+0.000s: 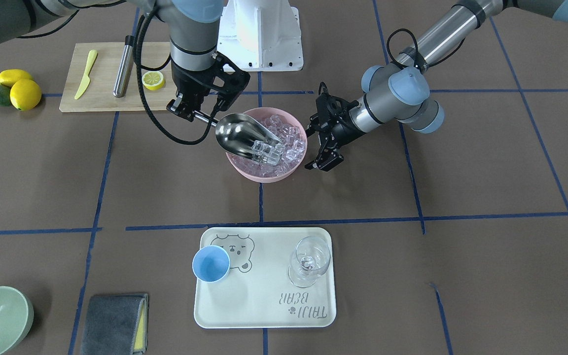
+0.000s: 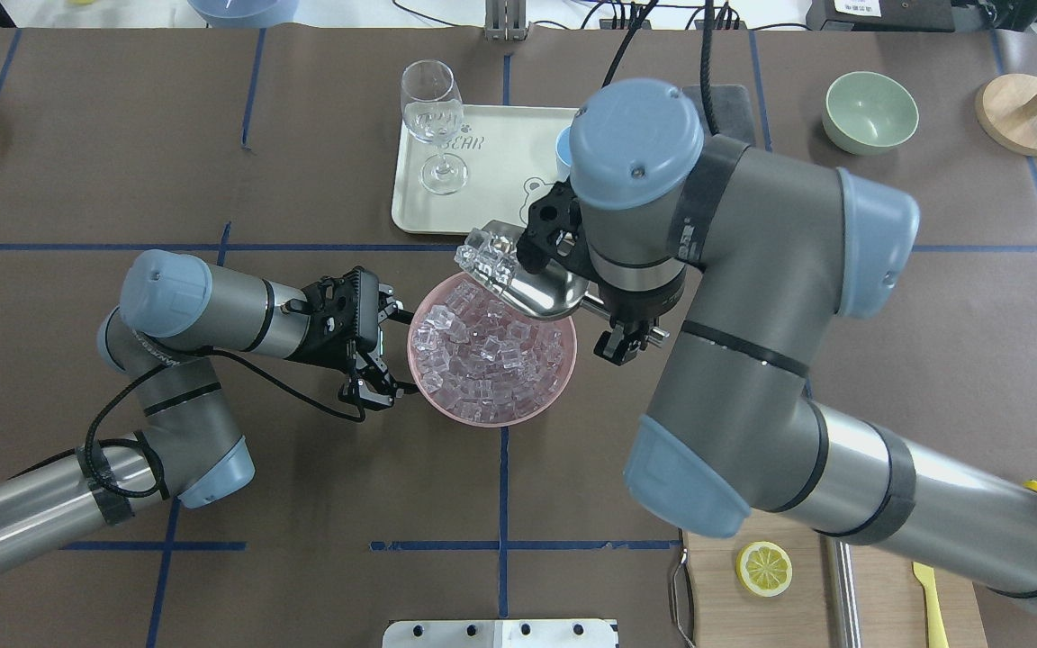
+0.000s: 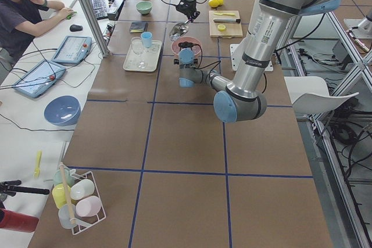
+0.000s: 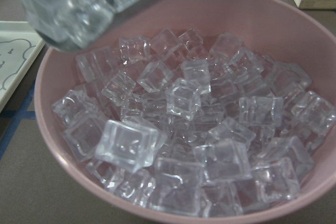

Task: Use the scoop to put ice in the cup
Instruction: 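Raise the filled scoop and move it over the blue cup, then tilt the scoop with the right gripper to pour ice into the blue cup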

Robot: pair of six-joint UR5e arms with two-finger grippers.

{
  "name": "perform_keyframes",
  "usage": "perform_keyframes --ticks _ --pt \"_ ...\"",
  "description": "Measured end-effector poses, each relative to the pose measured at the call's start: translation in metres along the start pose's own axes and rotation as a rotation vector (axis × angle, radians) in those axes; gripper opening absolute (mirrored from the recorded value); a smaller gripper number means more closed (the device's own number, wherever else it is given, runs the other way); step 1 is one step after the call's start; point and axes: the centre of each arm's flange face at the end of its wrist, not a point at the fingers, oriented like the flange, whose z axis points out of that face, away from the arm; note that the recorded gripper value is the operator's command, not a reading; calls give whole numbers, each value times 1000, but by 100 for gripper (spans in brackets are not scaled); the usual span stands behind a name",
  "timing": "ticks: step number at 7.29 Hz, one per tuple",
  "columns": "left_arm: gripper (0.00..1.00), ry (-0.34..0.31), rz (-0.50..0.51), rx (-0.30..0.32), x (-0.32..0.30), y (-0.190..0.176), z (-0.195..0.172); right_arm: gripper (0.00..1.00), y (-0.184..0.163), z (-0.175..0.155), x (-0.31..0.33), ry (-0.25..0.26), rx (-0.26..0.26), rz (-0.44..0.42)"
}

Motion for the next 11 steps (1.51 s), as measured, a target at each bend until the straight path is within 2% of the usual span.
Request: perform_keyframes --ticks 2,4,6,8,11 --pt "100 0 0 0 0 0 0 0 7 -31 34 -75 37 214" --pt "100 0 1 1 0 -1 0 0 12 -39 51 -89 30 468" --pt "100 0 1 2 0 -1 0 0 16 -36 71 -83 -9 620" --pt "100 0 1 2 0 -1 0 0 7 -26 98 -62 -55 677" --pt "100 0 0 1 0 0 0 0 -29 -3 130 5 -128 609"
